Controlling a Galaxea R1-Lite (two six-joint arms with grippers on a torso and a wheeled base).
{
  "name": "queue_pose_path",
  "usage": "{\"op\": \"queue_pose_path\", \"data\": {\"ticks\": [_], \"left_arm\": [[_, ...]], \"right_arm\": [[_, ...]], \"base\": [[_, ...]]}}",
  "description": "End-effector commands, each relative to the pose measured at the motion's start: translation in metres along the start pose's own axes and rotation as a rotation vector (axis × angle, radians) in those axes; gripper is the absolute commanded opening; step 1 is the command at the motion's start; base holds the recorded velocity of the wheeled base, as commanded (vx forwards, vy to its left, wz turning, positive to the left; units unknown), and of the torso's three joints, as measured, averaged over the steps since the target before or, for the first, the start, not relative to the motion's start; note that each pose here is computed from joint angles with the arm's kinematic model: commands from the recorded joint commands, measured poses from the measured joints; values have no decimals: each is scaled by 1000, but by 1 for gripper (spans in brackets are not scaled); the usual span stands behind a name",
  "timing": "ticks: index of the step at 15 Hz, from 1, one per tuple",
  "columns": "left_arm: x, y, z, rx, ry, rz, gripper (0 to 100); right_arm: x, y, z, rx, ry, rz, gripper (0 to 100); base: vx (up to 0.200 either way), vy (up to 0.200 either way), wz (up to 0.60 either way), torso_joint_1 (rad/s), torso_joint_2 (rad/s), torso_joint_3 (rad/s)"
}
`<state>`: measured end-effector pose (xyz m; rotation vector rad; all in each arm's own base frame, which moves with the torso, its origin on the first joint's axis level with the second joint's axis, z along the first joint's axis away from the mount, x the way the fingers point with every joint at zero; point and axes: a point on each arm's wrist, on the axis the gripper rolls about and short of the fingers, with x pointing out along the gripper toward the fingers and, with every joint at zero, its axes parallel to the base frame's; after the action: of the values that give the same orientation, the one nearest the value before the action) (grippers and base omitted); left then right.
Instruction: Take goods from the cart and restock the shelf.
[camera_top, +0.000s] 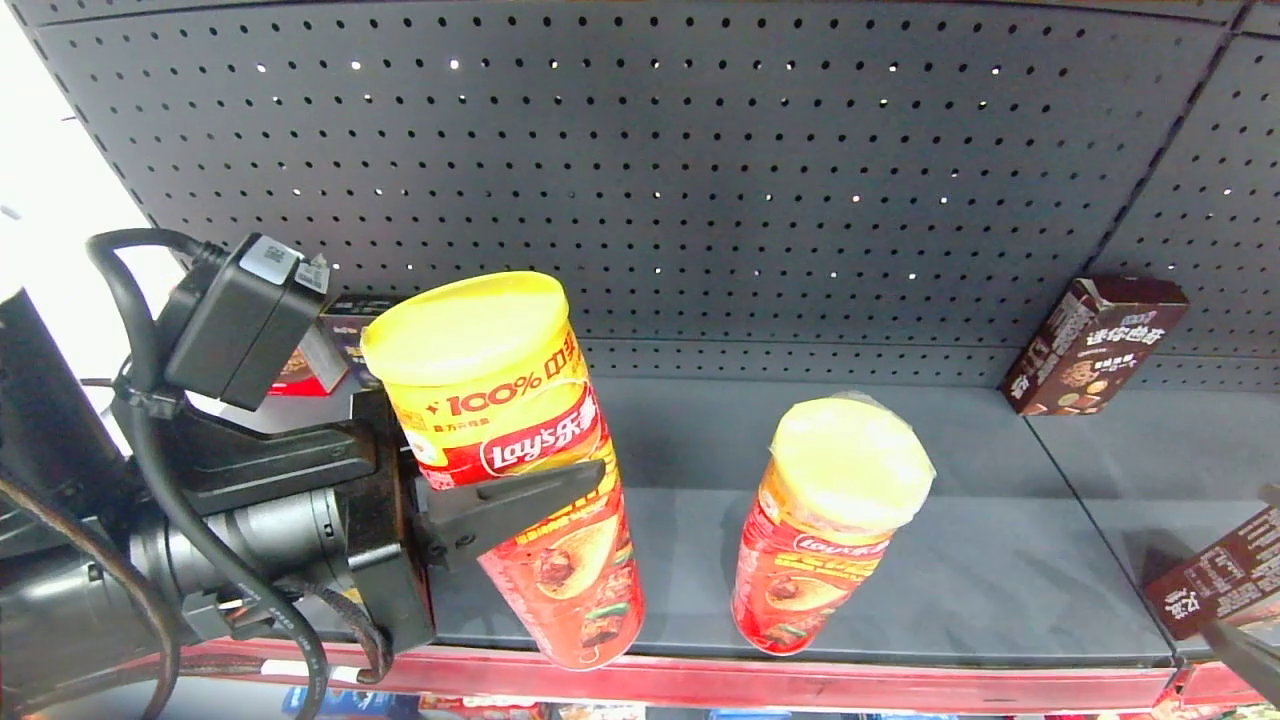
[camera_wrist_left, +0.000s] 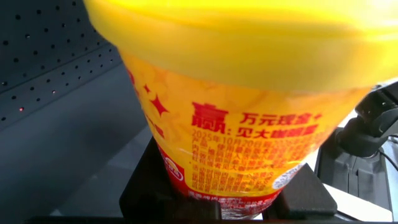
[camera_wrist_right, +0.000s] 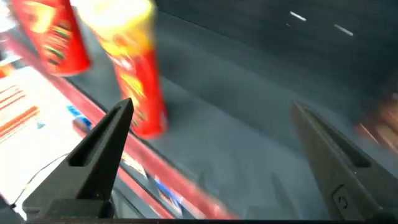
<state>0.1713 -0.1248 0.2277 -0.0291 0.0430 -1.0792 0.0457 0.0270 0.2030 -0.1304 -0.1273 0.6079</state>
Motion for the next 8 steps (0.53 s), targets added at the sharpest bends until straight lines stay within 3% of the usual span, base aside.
{"op": "queue_pose_path", "data": {"ticks": [1, 4, 5, 8], "left_arm": [[0, 0, 0, -1, 1, -2, 0], [0, 0, 0, -1, 1, -2, 0], [0, 0, 0, -1, 1, 0, 0], [-1, 1, -1, -4, 3, 5, 0]], "right_arm": [[-65, 11, -33, 50, -30, -171, 100], [-88, 19, -80, 71, 66, -237, 100], [-92, 22, -93, 85, 58, -240, 100], [-88, 23, -112, 98, 105, -274, 100]], "base": [[0, 0, 0, 0, 0, 0], [0, 0, 0, 0, 0, 0], [0, 0, 0, 0, 0, 0], [0, 0, 0, 0, 0, 0]]}}
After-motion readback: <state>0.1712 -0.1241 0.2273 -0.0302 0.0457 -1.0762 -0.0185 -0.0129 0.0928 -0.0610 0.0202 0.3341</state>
